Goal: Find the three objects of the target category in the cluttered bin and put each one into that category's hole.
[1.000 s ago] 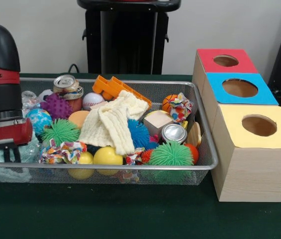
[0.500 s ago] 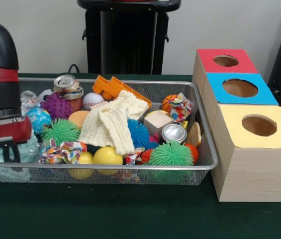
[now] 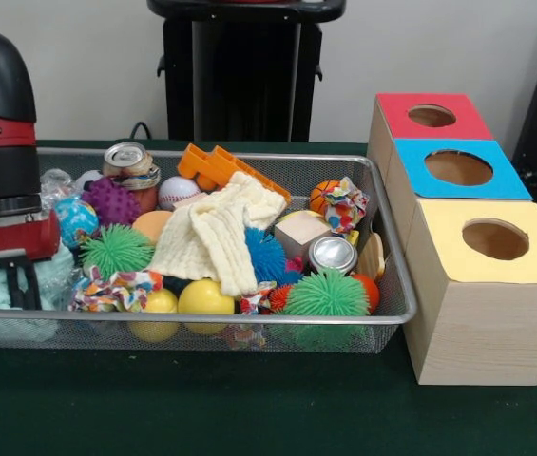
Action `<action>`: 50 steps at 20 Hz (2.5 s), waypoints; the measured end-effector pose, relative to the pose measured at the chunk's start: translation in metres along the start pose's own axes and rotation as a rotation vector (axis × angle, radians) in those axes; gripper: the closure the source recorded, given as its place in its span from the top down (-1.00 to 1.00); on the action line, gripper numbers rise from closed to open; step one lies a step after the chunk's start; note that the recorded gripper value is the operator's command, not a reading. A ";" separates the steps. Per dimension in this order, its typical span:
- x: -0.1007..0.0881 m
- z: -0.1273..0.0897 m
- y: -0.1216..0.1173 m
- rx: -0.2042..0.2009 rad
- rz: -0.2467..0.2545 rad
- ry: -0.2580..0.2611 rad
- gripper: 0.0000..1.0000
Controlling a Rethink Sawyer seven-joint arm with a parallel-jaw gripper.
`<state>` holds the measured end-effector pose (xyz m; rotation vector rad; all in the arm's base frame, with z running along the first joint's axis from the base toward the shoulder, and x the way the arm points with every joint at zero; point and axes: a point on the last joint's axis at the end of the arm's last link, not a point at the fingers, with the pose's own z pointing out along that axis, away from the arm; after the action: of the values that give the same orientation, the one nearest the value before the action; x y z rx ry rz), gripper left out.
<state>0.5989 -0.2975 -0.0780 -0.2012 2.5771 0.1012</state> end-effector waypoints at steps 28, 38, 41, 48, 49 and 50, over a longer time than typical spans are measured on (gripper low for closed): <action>0.009 -0.019 0.000 0.013 0.003 0.060 -1.00; 0.015 -0.028 0.011 0.068 -0.054 0.036 -1.00; 0.016 -0.027 0.018 0.095 -0.082 0.020 -1.00; 0.020 -0.028 0.039 0.177 -0.063 -0.032 -1.00; 0.020 -0.029 0.039 0.184 -0.052 -0.034 -1.00; 0.021 -0.030 0.040 0.191 -0.042 -0.036 -1.00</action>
<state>0.5593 -0.2644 -0.0625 -0.1797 2.5260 -0.1542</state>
